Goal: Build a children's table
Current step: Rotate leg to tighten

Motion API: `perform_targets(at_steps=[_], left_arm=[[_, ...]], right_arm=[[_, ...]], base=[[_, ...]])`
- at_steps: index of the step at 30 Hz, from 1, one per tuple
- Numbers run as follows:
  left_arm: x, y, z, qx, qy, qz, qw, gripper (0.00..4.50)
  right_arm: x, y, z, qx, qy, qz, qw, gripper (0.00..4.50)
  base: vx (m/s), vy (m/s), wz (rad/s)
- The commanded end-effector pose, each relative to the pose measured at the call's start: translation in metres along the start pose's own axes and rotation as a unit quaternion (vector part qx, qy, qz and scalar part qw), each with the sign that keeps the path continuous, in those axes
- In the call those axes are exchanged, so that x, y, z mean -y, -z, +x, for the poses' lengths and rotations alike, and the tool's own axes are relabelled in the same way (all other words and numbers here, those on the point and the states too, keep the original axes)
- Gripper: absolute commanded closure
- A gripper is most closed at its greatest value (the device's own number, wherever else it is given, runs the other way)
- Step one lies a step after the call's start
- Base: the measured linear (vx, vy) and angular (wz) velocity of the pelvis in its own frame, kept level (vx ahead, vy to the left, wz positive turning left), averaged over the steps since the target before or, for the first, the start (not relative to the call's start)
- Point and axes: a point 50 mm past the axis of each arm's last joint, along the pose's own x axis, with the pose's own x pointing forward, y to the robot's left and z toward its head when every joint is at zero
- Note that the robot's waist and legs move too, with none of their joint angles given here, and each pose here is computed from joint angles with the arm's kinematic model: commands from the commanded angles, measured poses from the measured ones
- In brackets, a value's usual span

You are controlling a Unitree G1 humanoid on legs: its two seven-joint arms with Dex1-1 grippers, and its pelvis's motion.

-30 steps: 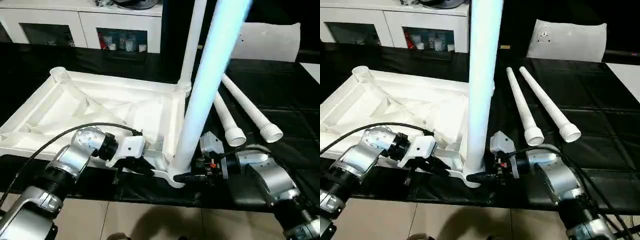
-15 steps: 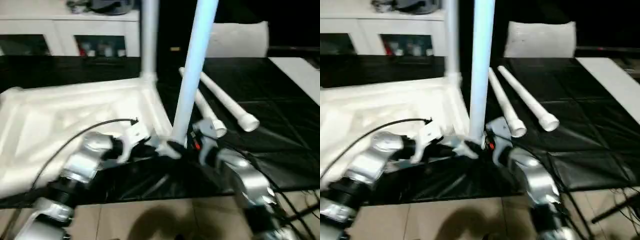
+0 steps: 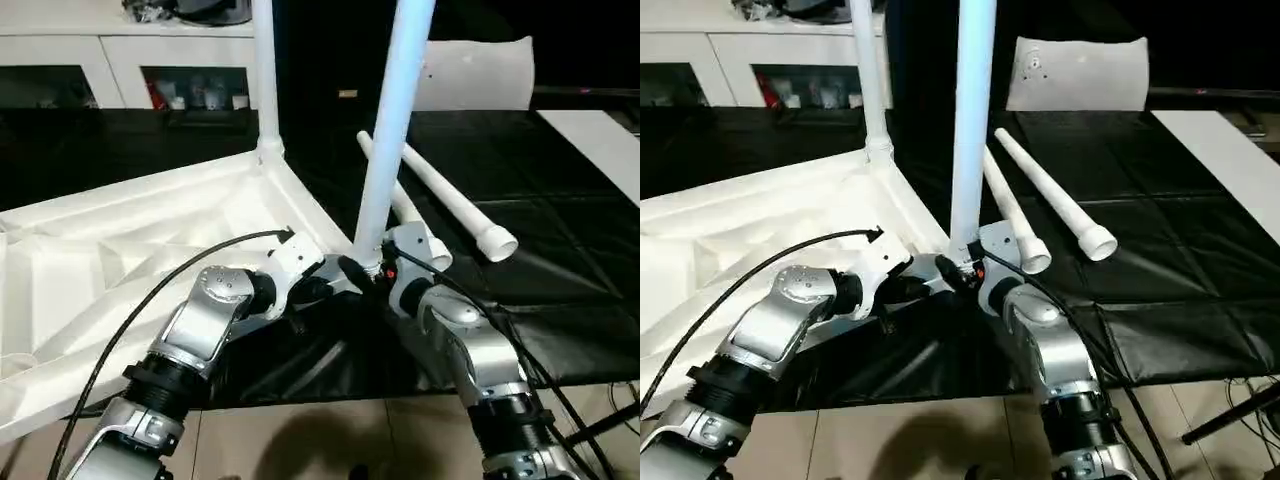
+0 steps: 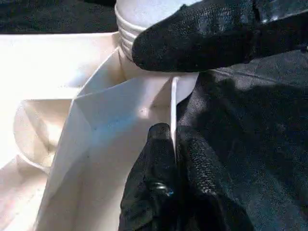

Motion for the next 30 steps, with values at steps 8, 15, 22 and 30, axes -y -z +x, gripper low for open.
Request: perform_targets(at_steps=[8, 15, 22, 30], left_arm=[[-0.008, 0.003, -0.021, 0.007, 0.081, 0.101, 0.992, 4.5], [-0.009, 0.008, -0.037, -0.01, 0.182, 0.139, 0.973, 4.5], [-0.01, 0.015, -0.044, -0.043, 0.256, 0.166, 0.951, 4.5], [-0.008, 0.016, -0.043, -0.057, 0.298, 0.192, 0.933, 4.5]], right_arm=[[-0.003, -0.011, -0.019, 0.031, -0.16, -0.049, 0.985, 0.07], [0.014, -0.011, -0.038, -0.013, -0.256, -0.12, 0.959, 0.07], [0.022, -0.015, -0.042, -0.039, -0.325, -0.166, 0.93, 0.07], [0.015, -0.014, -0.041, -0.049, -0.38, -0.174, 0.907, 0.63]], base=[[0.0, 0.0, 0.0], [0.0, 0.0, 0.0], [0.0, 0.0, 0.0], [0.0, 0.0, 0.0]])
